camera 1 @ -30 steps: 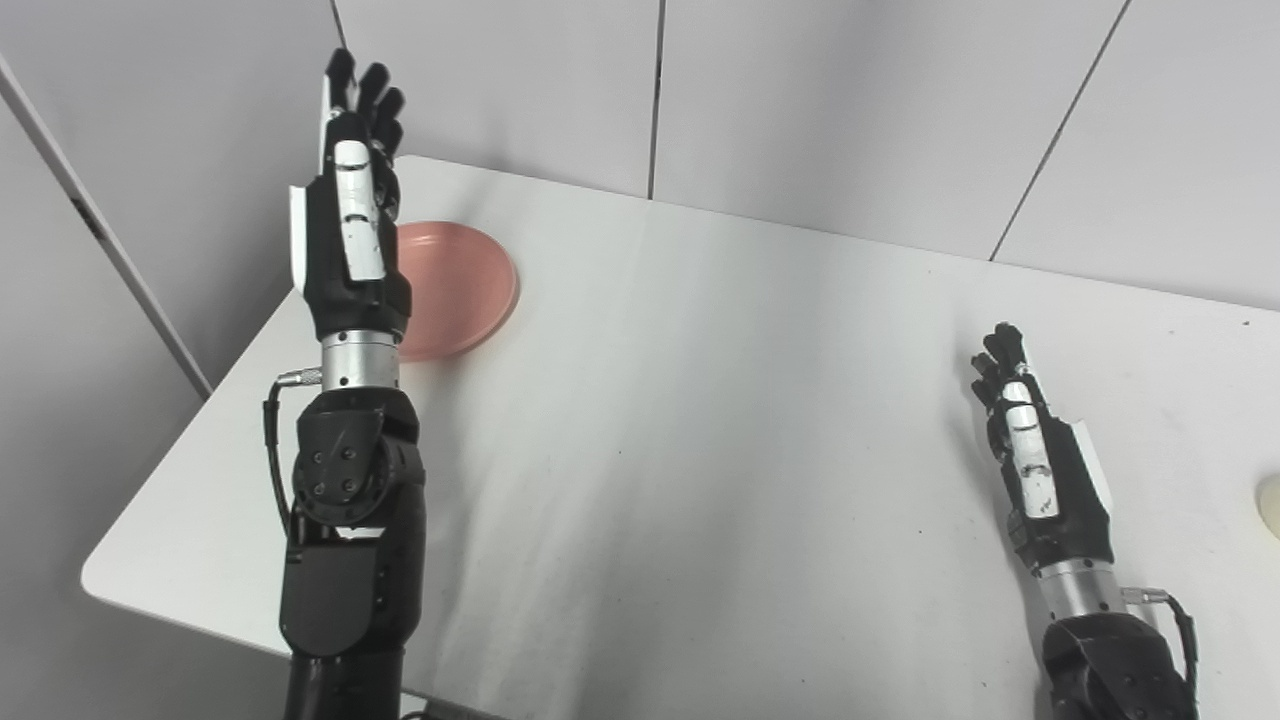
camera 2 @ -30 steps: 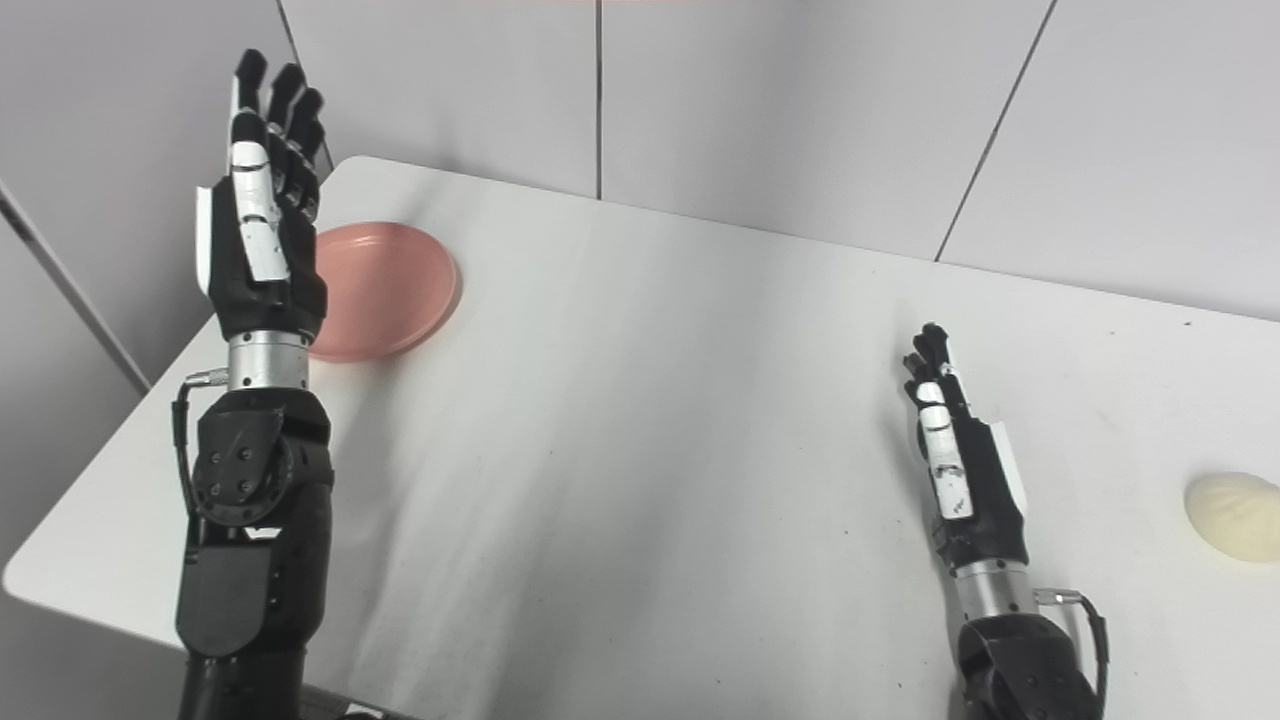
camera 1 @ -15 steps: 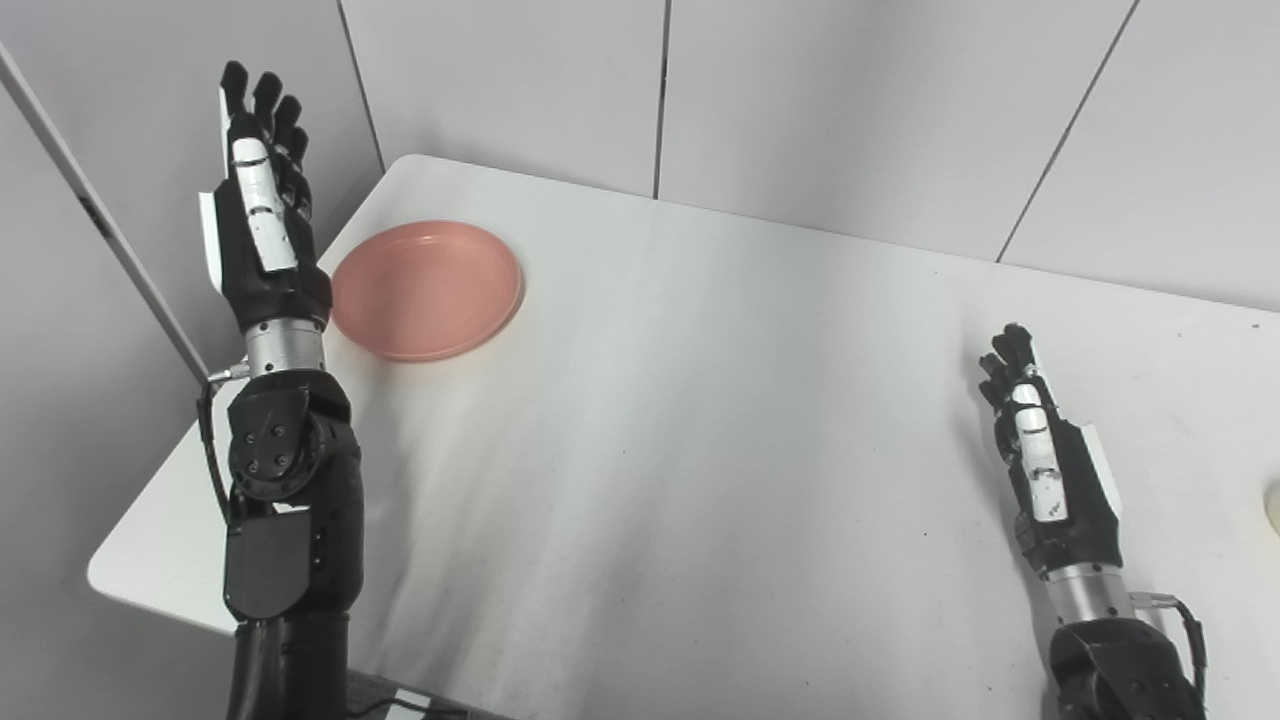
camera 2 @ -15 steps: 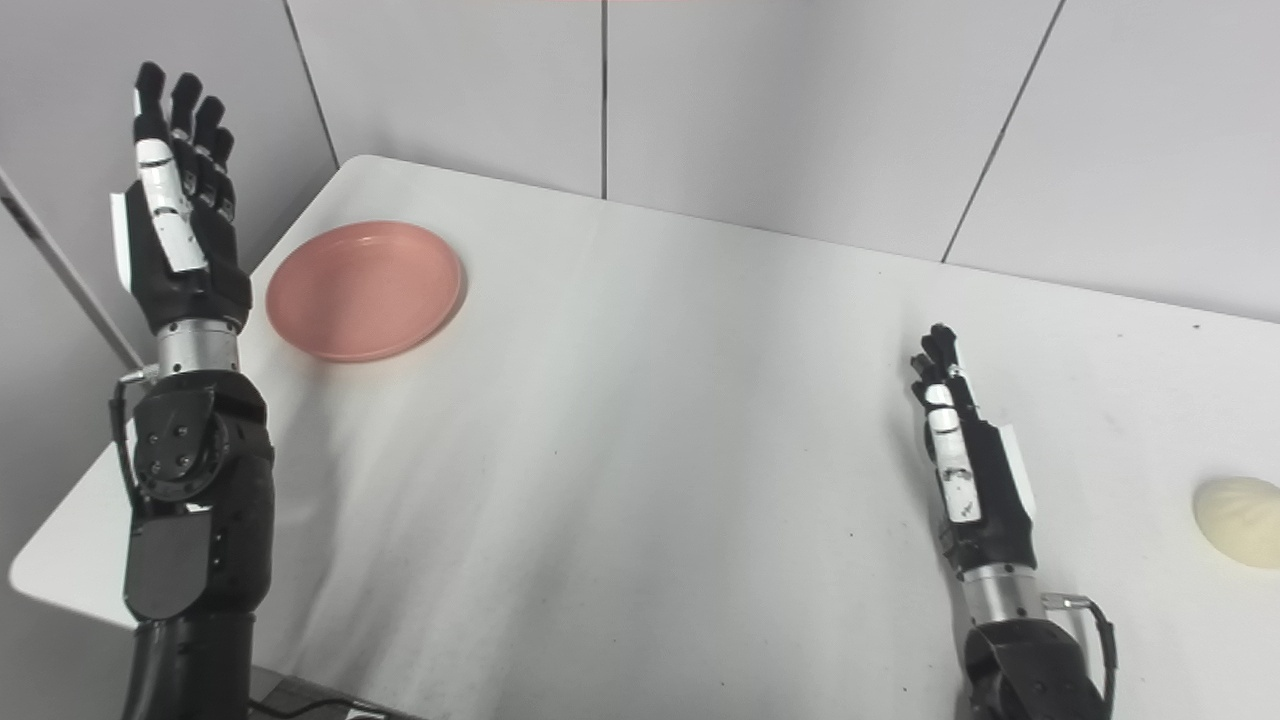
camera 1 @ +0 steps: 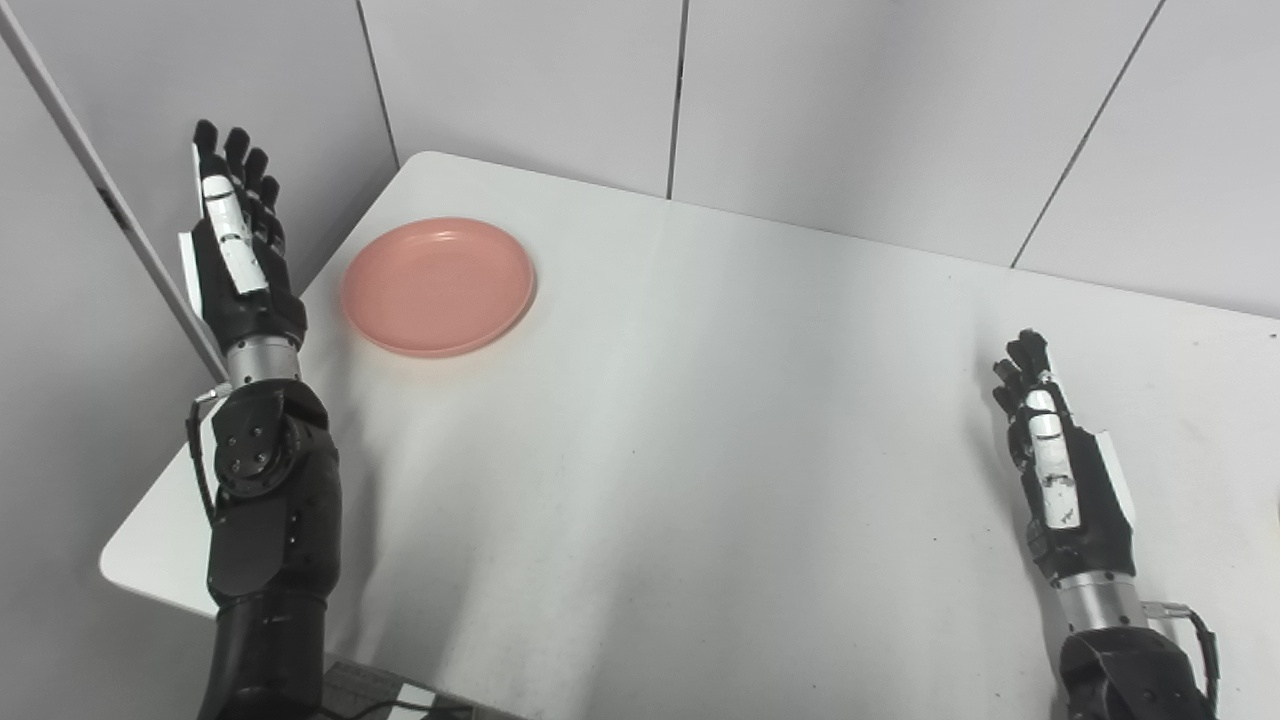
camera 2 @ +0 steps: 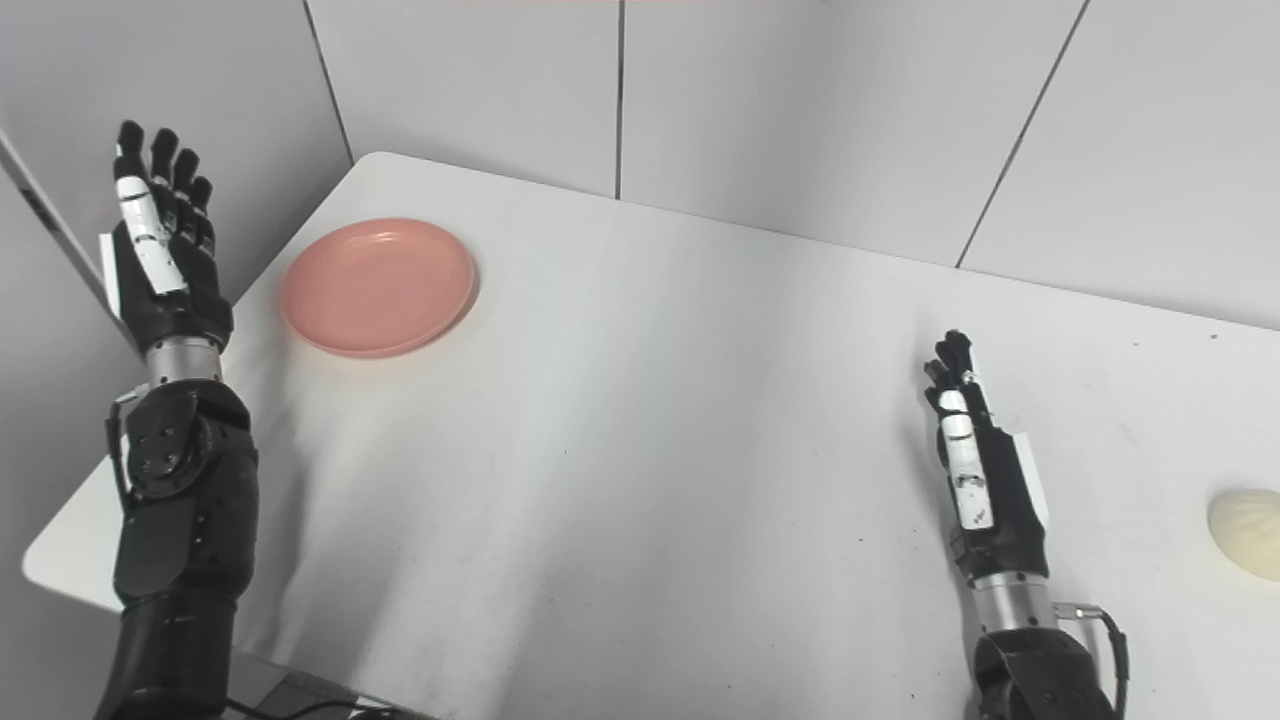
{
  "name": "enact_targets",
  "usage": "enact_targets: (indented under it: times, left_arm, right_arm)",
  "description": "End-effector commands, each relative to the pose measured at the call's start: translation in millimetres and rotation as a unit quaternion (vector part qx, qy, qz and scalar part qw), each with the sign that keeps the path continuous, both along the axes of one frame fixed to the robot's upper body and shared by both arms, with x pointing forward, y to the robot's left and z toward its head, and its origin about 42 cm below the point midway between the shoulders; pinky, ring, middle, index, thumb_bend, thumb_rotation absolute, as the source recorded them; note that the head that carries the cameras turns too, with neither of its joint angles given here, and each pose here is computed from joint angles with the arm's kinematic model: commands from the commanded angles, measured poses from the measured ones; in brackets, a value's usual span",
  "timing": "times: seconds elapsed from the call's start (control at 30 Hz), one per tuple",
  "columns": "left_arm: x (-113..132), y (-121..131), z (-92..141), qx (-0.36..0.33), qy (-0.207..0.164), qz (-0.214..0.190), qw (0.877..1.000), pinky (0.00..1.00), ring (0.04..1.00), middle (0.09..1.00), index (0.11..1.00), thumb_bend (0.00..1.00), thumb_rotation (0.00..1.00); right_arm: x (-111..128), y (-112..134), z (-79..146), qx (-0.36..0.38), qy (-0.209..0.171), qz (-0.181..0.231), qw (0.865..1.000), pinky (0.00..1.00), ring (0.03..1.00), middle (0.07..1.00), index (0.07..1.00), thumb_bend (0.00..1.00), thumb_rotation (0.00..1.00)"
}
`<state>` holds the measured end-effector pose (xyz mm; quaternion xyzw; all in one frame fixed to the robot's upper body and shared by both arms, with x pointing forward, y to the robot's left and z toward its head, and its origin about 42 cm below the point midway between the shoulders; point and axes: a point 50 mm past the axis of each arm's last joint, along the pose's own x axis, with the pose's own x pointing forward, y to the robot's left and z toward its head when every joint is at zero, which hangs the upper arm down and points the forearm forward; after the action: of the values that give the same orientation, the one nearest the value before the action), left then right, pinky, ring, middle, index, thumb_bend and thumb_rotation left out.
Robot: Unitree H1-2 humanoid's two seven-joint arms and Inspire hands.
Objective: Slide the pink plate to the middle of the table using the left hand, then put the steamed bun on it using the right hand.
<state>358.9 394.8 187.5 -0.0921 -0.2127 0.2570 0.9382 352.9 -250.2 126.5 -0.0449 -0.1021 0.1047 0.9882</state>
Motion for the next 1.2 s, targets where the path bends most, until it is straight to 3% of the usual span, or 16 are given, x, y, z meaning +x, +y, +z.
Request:
enact_targets:
  times: [0.0, 1.17]
  left_arm:
    - [10, 10, 23, 0.025, -0.041, -0.001, 0.999, 1.00, 0.981, 0.981, 0.998, 0.55, 1.00]
    - [22, 30, -21, -0.043, 0.047, 0.025, 0.998, 1.00, 0.982, 0.967, 0.986, 0.52, 1.00]
  right_arm:
    - [-24, -13, -38, 0.002, 0.046, -0.016, 0.999, 1.00, 1.000, 1.000, 1.000, 0.17, 1.00]
    - [-24, -12, -35, 0.003, 0.047, -0.018, 0.999, 1.00, 1.000, 1.000, 1.000, 0.14, 1.00]
